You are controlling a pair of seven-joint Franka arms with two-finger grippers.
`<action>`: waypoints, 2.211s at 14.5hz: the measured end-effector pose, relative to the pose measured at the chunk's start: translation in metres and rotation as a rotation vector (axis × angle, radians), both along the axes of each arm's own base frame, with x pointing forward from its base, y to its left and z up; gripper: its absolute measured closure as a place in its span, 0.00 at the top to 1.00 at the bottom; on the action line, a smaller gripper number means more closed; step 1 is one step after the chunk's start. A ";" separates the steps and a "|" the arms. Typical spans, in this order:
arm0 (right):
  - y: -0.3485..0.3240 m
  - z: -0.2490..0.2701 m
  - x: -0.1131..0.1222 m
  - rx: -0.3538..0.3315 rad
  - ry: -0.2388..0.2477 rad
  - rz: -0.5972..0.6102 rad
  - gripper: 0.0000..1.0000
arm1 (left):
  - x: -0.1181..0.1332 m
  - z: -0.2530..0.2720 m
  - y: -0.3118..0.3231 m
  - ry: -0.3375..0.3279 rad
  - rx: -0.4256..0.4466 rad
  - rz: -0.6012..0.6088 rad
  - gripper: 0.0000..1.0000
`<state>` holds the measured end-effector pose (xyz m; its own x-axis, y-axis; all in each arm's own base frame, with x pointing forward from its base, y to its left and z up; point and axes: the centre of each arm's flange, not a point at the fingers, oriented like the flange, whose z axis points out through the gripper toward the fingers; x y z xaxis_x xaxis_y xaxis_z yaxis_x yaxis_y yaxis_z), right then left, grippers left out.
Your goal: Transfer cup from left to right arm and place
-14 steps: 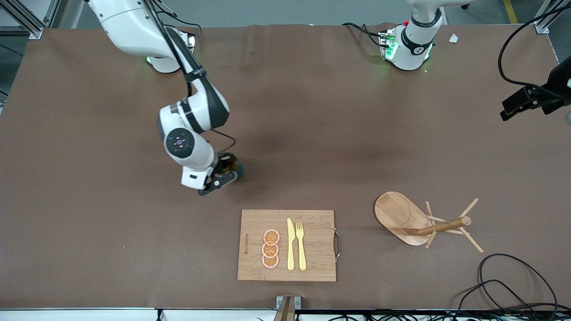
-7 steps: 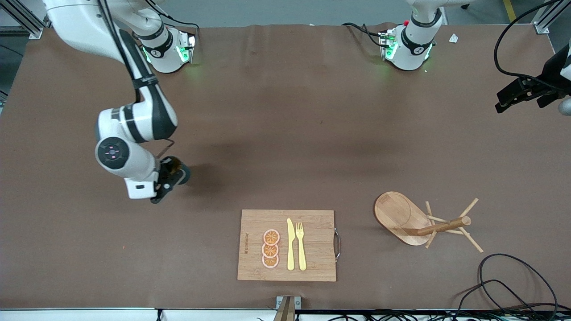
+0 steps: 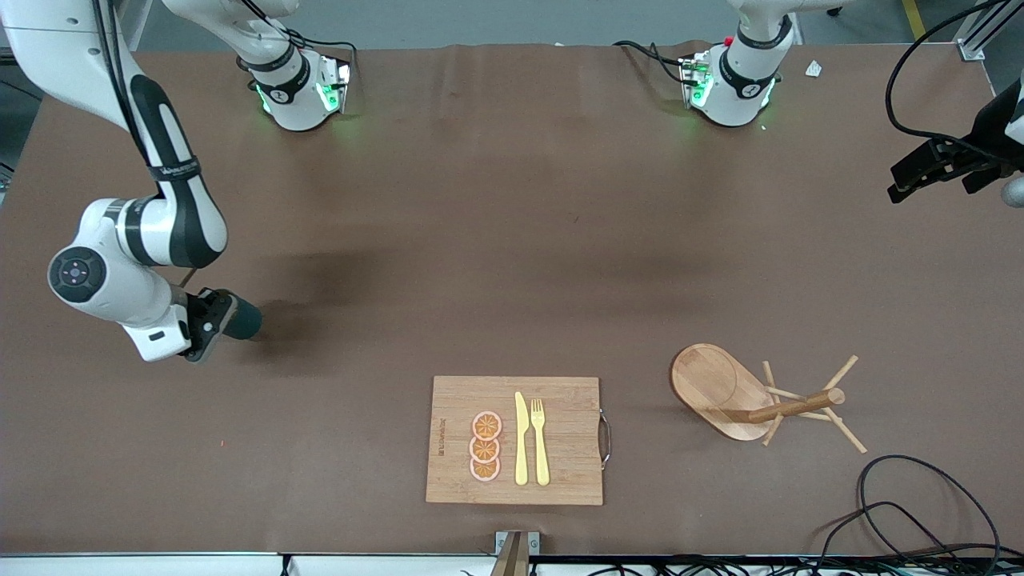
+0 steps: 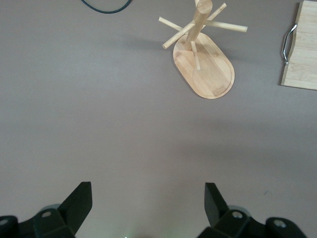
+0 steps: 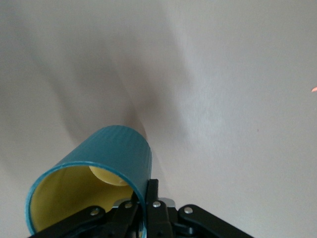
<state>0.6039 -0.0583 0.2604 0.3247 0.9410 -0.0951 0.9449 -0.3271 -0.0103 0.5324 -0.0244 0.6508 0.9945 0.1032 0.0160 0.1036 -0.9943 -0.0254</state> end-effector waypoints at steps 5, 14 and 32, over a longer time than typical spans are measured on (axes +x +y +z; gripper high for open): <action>-0.008 -0.010 -0.007 0.005 -0.017 0.058 0.04 | 0.000 0.001 0.000 -0.002 0.000 -0.002 1.00; -0.007 -0.012 -0.009 0.007 -0.013 0.062 0.19 | 0.000 0.001 0.000 -0.001 0.000 -0.001 1.00; 0.006 0.201 -0.004 0.028 0.138 -0.740 1.00 | -0.004 -0.001 -0.010 0.031 0.003 -0.020 1.00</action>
